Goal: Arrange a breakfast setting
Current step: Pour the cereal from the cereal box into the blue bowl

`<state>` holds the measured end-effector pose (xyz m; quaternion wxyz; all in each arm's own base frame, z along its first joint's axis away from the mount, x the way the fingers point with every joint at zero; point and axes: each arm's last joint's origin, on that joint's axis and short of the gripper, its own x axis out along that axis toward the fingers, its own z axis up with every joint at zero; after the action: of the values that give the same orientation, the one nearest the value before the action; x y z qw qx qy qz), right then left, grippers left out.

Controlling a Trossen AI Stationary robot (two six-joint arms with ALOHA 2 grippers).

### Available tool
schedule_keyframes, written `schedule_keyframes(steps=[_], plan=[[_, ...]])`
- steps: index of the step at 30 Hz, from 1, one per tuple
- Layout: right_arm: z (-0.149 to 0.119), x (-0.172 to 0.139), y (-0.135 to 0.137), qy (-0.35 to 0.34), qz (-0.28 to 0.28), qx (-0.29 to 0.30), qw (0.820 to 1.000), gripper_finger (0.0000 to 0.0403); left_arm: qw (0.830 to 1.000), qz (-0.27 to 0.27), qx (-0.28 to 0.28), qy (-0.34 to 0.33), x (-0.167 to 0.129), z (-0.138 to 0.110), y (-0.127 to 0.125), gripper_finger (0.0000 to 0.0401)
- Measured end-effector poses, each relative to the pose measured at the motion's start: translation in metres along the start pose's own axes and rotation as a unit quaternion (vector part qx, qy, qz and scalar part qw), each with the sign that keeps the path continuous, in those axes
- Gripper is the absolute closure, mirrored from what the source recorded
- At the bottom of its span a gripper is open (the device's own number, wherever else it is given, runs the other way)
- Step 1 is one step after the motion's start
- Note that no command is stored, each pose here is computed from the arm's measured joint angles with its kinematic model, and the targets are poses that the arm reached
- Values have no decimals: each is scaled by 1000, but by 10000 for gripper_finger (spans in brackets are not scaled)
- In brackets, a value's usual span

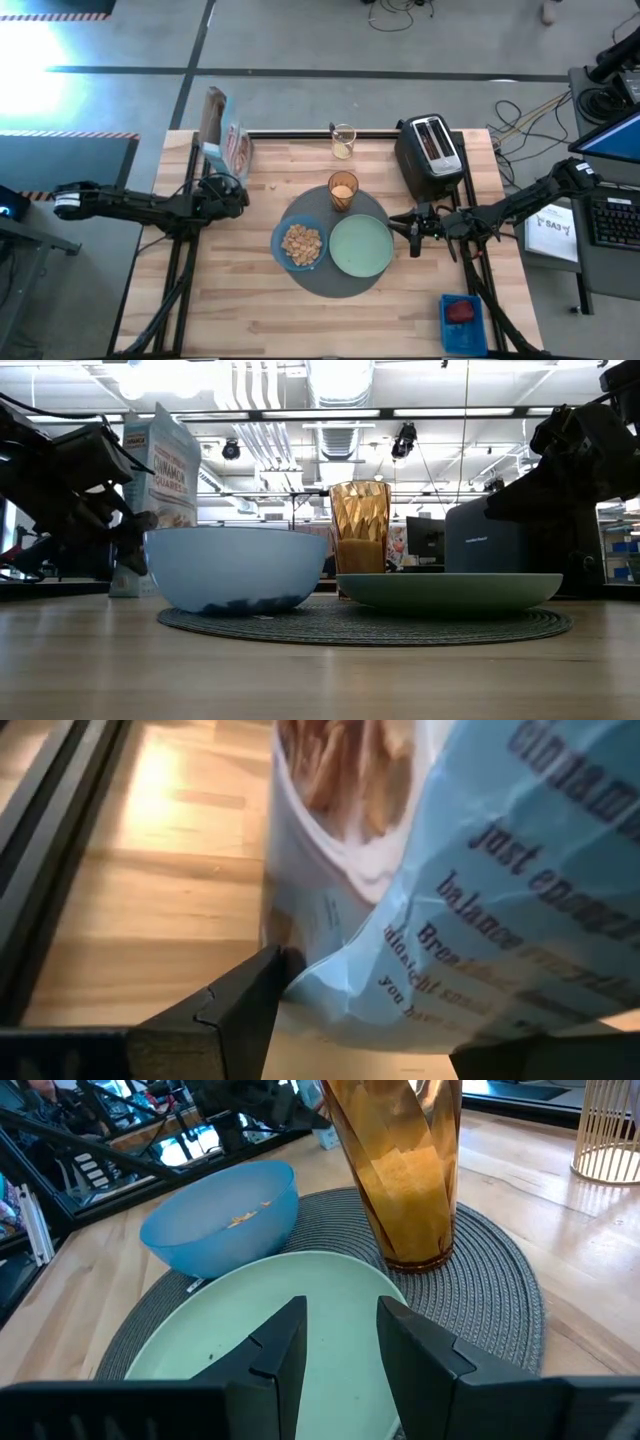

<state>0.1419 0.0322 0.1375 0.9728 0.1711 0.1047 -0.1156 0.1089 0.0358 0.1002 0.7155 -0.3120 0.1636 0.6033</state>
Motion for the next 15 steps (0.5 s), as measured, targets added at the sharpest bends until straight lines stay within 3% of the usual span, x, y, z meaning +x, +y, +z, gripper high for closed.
schedule_keyframes(steps=[5, 15], plan=[[0, 0, 0, 0, 0, 0, 1000, 289, 997, 27, -55, -46, 2, 1, 5, 185], [0, 0, 0, 0, 0, 0, 1000, 289, 995, 61, -47, -66, 8, -3, 8, 210]])
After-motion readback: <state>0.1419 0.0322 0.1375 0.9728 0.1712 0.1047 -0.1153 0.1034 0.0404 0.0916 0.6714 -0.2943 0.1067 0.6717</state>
